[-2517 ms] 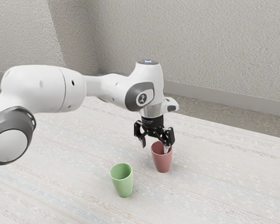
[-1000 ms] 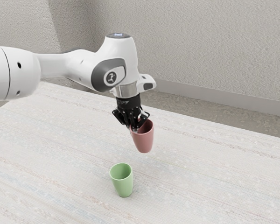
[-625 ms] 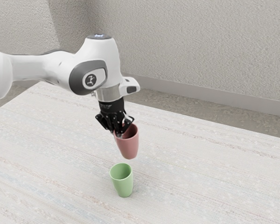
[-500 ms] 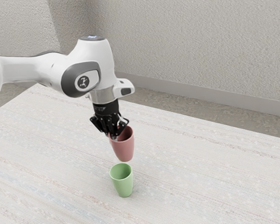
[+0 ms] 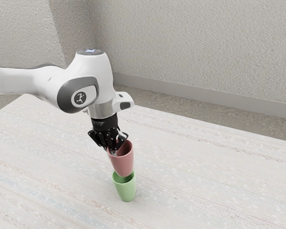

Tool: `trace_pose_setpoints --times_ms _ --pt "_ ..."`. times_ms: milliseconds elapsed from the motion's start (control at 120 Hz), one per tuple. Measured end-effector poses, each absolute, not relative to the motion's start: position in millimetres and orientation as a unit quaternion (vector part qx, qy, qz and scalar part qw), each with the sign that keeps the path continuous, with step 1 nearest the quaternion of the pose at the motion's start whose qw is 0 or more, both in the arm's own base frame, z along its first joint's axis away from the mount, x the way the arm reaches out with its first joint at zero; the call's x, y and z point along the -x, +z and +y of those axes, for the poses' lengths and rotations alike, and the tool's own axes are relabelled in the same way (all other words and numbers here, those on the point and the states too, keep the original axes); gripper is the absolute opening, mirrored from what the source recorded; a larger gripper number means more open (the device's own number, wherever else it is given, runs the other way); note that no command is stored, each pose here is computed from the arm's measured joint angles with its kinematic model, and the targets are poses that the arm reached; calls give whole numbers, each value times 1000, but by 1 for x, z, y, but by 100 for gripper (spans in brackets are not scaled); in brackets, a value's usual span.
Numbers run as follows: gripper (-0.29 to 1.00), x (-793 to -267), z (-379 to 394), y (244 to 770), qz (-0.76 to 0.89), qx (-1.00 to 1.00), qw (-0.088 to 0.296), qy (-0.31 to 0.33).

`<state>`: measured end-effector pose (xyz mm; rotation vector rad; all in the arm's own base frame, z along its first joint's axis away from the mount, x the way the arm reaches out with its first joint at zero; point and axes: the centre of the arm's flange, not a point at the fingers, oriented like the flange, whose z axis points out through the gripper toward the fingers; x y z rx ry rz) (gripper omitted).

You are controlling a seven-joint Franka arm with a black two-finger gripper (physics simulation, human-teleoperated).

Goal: Place the right cup onto the left cup

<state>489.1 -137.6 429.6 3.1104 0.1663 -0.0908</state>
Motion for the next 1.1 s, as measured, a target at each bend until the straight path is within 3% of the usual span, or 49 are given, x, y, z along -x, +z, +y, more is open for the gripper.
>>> trace_pose_setpoints --times_ms 800,983,1100 --pt "-8 -491 -133 385 75 -996 8 -37" --pt "30 -493 -133 382 77 -996 11 -38" --pt "47 -493 -134 383 77 -996 13 -37"
